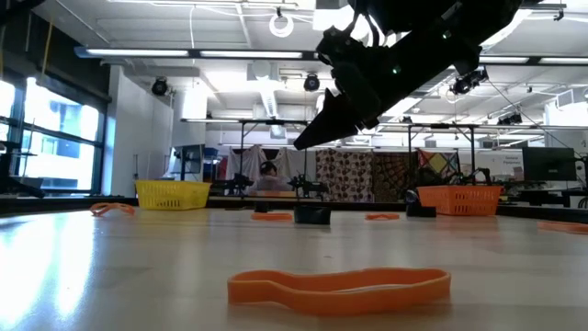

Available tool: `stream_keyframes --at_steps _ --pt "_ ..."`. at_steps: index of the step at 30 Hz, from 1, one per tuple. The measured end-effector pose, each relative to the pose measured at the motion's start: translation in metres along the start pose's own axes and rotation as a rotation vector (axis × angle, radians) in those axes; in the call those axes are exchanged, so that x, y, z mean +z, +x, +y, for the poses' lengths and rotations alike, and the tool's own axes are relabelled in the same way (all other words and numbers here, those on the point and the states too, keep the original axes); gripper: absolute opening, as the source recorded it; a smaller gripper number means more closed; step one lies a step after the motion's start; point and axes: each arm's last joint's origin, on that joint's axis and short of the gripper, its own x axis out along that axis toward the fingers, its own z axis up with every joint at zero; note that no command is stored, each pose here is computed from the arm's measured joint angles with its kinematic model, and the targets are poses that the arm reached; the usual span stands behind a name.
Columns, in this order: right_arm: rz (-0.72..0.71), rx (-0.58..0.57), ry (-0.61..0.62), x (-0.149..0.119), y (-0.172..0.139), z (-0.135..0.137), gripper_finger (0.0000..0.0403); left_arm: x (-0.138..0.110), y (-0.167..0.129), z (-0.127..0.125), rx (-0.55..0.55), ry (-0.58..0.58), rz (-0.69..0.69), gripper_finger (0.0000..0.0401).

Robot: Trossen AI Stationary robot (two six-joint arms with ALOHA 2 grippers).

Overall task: Sort rubber bands into baskets
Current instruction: Put the black rubber band into the orange bin

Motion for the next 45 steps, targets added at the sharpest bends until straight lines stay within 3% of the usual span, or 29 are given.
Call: stream_keyframes --at_steps 14,17,22,27,38,45 --pt "0.010 0.007 -0.003 -0.001 0.000 0.000 0.0000 -0.001 0.021 0.003 0.016 -0.083 0.057 0.0123" --pt "0.011 0.008 -0.003 -0.001 0.000 0.000 0.0000 -0.002 0.019 0.002 0.010 -0.054 0.058 0.0098" --pt "0.010 0.008 -0.003 -0.001 0.000 0.000 0.0000 -0.004 0.007 0.002 -0.005 0.020 0.067 0.0019" --pt "0.010 0.008 -0.003 -0.001 0.000 0.000 0.0000 0.004 -0.007 0.012 0.085 0.021 -0.015 0.0007" --pt "0.015 0.007 -0.005 -0.002 0.000 0.000 0.0000 0.045 -0.023 0.051 0.190 0.056 -0.185 0.0001" --pt "0.035 0.006 0.007 -0.003 0.000 0.000 0.0000 0.052 -0.018 0.075 0.091 0.113 -0.298 0.0000"
